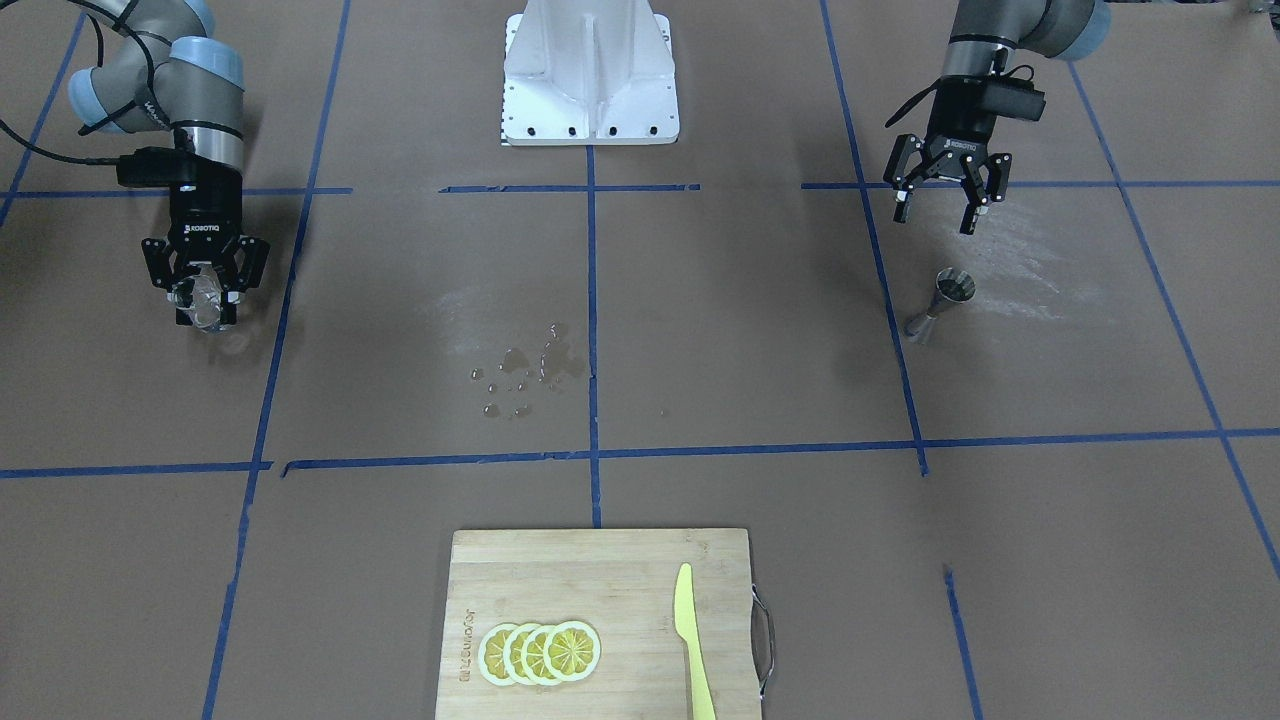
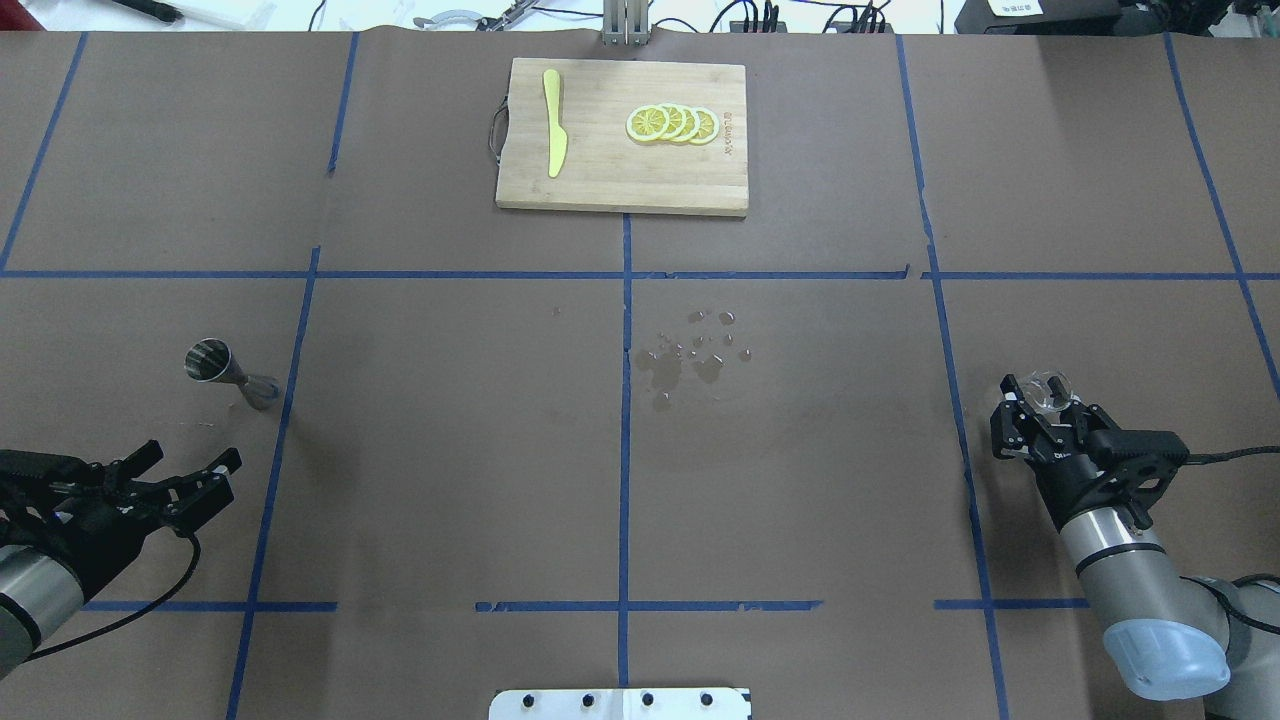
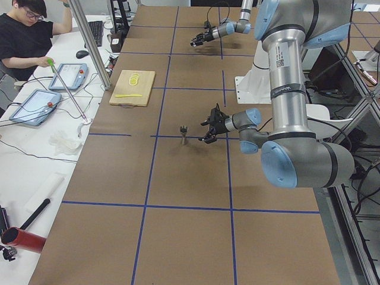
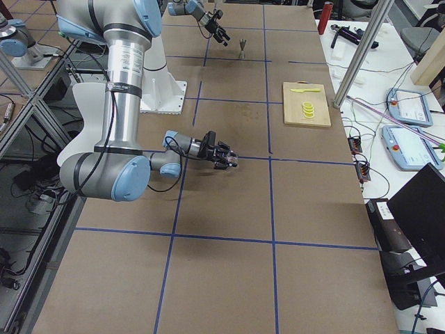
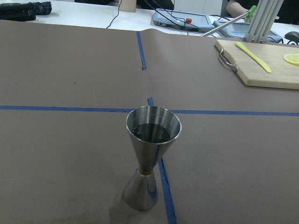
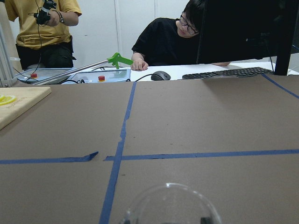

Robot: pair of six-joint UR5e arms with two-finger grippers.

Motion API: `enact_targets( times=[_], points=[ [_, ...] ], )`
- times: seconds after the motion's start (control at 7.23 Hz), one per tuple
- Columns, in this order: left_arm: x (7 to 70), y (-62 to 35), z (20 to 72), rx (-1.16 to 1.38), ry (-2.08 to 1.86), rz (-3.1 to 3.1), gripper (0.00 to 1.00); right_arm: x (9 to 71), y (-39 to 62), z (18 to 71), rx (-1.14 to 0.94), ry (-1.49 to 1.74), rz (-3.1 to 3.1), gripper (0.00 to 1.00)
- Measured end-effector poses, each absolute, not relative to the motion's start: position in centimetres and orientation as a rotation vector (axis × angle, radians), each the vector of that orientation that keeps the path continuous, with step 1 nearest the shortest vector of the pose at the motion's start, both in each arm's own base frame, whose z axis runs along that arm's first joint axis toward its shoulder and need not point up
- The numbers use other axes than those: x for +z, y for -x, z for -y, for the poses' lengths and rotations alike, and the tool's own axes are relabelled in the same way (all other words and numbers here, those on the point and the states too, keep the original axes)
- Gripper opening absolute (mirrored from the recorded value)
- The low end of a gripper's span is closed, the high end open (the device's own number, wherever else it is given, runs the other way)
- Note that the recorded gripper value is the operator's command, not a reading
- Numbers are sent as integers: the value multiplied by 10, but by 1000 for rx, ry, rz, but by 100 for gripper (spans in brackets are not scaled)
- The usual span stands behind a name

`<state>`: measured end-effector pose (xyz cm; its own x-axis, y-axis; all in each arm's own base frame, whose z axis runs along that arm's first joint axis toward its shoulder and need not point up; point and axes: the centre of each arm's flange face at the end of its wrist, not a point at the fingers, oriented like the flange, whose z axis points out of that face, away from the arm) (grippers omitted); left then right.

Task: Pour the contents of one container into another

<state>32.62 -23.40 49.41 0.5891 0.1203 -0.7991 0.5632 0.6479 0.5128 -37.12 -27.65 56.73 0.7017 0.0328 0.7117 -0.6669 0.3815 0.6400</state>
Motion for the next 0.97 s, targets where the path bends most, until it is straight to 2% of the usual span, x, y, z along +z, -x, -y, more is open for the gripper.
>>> enact_targets(
  times=[0.42, 0.55, 0.69, 0.83, 0.97],
  points=[
    [481, -321, 229, -280, -818, -957, 100, 569, 380, 265, 463, -1095, 687, 0],
    [480, -320, 228, -272, -807, -962, 100, 569, 382, 263, 457, -1093, 689, 3],
    [480, -320, 227, -268, -802, -964, 100, 569, 384, 261, 450, -1092, 689, 17],
    [480, -320, 226, -266, -800, -963, 100, 570, 384, 260, 444, -1092, 689, 48],
    [481, -320, 226, -265, -800, -963, 100, 571, 385, 259, 440, -1092, 686, 61]
  ],
)
